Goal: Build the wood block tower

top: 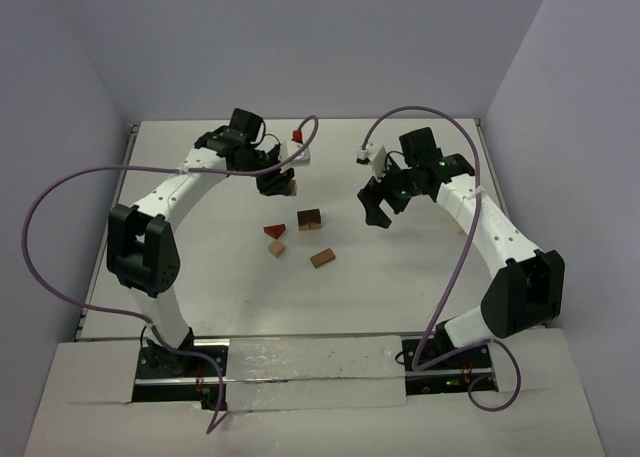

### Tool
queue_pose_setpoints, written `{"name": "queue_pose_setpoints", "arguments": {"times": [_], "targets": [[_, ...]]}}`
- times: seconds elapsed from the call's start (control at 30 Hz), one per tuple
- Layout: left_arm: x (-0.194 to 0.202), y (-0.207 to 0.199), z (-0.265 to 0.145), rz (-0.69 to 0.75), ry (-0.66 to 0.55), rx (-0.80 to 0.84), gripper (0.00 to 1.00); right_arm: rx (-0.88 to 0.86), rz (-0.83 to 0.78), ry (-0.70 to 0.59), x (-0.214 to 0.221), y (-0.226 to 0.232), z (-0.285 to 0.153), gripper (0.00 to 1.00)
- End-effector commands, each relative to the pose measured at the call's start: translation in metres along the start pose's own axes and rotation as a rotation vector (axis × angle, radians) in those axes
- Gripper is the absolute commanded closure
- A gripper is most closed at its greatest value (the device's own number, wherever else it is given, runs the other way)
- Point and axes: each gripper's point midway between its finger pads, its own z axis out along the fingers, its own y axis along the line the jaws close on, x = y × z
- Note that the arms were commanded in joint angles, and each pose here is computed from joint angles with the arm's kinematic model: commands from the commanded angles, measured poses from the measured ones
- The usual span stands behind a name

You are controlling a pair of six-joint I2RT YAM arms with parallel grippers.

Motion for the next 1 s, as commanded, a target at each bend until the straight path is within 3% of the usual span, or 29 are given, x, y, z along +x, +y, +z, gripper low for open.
{"name": "queue_pose_setpoints", "arguments": {"times": [0.0, 0.37, 0.97], "targets": [[-0.019, -0.003, 0.024, 0.012, -0.025, -0.008, 1.0, 0.058, 0.038, 0.047, 0.015, -0.019, -0.012, 0.0], [-0.023, -0.023, 0.059, 0.029, 0.002, 0.029, 0.87, 0.073, 0.168, 0.087, 0.041, -0.038, -0.005, 0.0], [-0.005, -0.038, 0.09, 0.016, 0.058, 0.098, 0.8, 0.05, 0.216, 0.06, 0.036, -0.044, -0.005, 0.0]]}}
